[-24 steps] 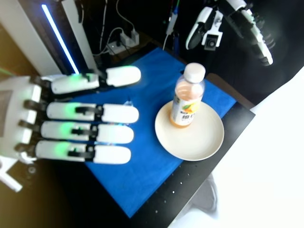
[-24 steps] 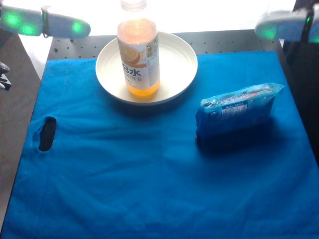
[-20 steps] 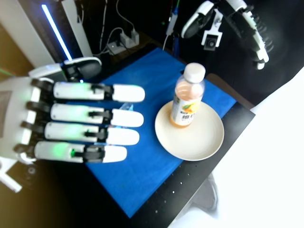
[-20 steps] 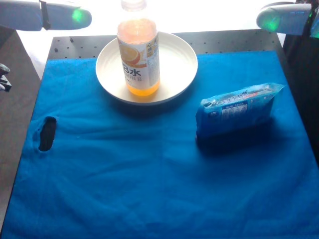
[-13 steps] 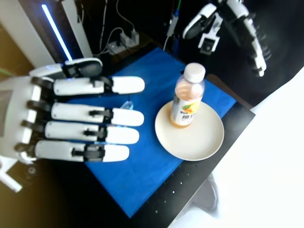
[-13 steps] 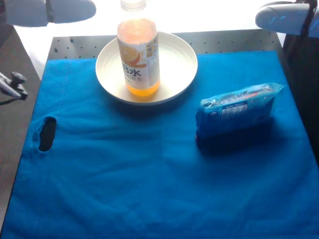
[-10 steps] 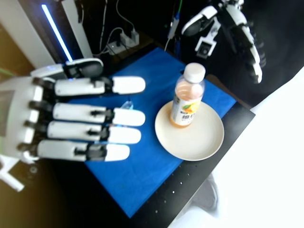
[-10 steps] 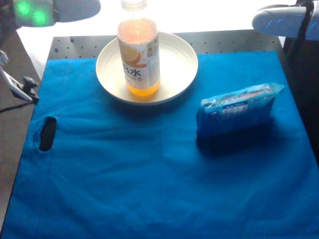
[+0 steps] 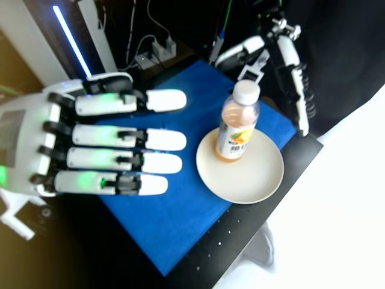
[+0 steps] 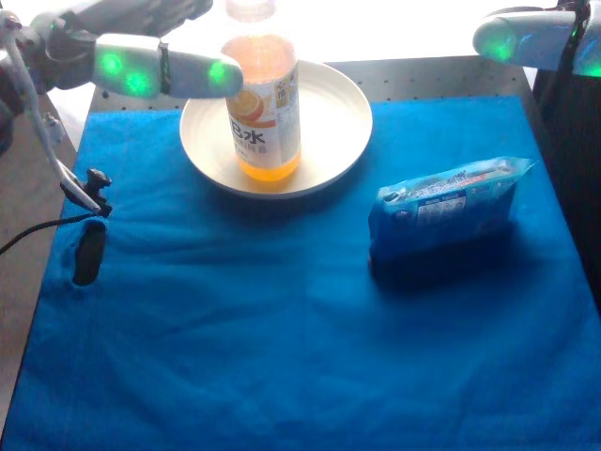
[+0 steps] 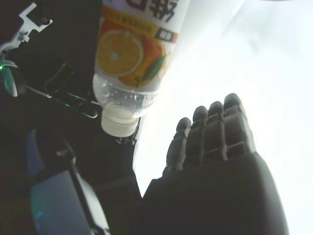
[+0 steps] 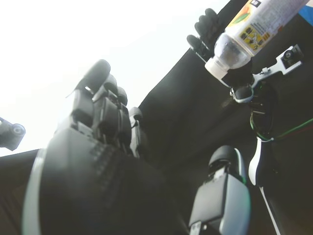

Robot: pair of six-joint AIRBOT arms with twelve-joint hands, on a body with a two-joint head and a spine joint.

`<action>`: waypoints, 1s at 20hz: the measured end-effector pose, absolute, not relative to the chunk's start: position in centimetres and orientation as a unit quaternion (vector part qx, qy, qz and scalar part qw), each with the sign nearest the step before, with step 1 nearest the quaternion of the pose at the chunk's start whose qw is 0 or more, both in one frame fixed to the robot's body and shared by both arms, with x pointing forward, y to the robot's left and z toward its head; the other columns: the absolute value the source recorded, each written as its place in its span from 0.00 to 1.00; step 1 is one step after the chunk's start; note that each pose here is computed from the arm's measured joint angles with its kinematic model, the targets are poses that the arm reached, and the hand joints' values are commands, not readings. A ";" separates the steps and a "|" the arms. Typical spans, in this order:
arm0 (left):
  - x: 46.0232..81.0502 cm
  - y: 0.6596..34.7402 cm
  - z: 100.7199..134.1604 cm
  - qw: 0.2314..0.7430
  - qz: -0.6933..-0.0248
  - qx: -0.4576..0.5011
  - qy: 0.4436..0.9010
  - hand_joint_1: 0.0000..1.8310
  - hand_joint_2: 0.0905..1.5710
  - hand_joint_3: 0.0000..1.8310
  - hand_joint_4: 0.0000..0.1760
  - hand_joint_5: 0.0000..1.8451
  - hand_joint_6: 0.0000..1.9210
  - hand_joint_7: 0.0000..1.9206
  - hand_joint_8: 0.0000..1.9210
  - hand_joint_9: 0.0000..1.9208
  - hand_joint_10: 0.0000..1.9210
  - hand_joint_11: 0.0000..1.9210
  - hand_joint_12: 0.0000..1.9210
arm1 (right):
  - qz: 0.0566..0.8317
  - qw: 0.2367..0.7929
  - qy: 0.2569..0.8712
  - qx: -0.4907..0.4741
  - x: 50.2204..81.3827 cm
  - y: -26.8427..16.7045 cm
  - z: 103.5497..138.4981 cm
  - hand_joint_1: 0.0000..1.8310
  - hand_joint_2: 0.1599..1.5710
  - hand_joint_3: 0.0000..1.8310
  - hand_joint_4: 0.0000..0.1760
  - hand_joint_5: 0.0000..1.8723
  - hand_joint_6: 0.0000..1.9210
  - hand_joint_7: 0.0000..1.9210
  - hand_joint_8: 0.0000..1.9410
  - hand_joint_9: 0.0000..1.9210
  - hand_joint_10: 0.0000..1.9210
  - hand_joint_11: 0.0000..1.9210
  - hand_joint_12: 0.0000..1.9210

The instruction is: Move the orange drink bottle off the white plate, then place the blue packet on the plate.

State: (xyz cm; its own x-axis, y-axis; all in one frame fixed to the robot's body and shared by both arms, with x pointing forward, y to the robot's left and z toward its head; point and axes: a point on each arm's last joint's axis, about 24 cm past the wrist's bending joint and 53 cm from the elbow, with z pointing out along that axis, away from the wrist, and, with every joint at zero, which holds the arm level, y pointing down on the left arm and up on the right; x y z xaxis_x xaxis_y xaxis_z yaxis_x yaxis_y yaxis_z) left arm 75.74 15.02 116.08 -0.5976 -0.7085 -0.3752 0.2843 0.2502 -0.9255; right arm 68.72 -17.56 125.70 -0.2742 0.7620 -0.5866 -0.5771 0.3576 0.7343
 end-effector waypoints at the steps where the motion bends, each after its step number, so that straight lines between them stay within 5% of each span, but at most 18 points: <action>1: 75.7 14.7 115.7 0.415 -0.590 -0.158 0.674 0.41 0.41 0.01 0.52 0.01 0.00 0.00 0.00 0.00 0.00 0.00 0.00 | 0.561 0.597 0.568 0.080 68.7 -17.5 125.7 0.21 0.49 0.00 0.58 0.05 0.00 0.11 0.00 0.13 0.00 0.00 0.55; 4: 75.8 14.3 115.2 0.412 -0.588 -0.157 0.678 0.41 0.42 0.01 0.54 0.02 0.00 0.00 0.00 0.00 0.00 0.00 0.00 | 0.561 0.596 0.569 0.076 68.6 -17.4 125.7 0.22 0.49 0.00 0.63 0.06 0.00 0.12 0.00 0.16 0.01 0.00 0.61; 5: 75.8 14.2 115.1 0.411 -0.588 -0.158 0.679 0.41 0.43 0.01 0.61 0.02 0.00 0.00 0.00 0.00 0.00 0.00 0.00 | 0.561 0.596 0.569 0.076 68.6 -17.4 125.7 0.22 0.49 0.00 0.60 0.06 0.00 0.13 0.01 0.16 0.01 0.00 0.60; 9: 75.9 13.6 114.7 0.404 -0.592 -0.161 0.679 0.40 0.49 0.01 0.67 0.02 0.00 0.00 0.00 0.00 0.00 0.00 0.00 | 0.562 0.596 0.569 0.076 68.6 -17.3 125.6 0.24 0.49 0.00 0.74 0.06 0.00 0.12 0.00 0.15 0.00 0.00 0.62; 16: 75.8 12.5 113.9 0.394 -0.594 -0.157 0.684 0.37 0.41 0.00 0.32 0.00 0.00 0.02 0.00 0.00 0.00 0.00 0.00 | 0.564 0.595 0.567 0.077 68.5 -17.2 125.7 0.24 0.49 0.00 0.77 0.06 0.00 0.11 0.00 0.16 0.00 0.00 0.64; 20: 75.7 11.2 113.2 0.383 -0.600 -0.155 0.685 0.35 0.37 0.00 0.34 0.01 0.00 0.03 0.00 0.00 0.00 0.01 0.01 | 0.568 0.594 0.565 0.075 68.5 -16.9 125.8 0.24 0.48 0.00 0.81 0.06 0.00 0.11 0.00 0.15 0.00 0.00 0.60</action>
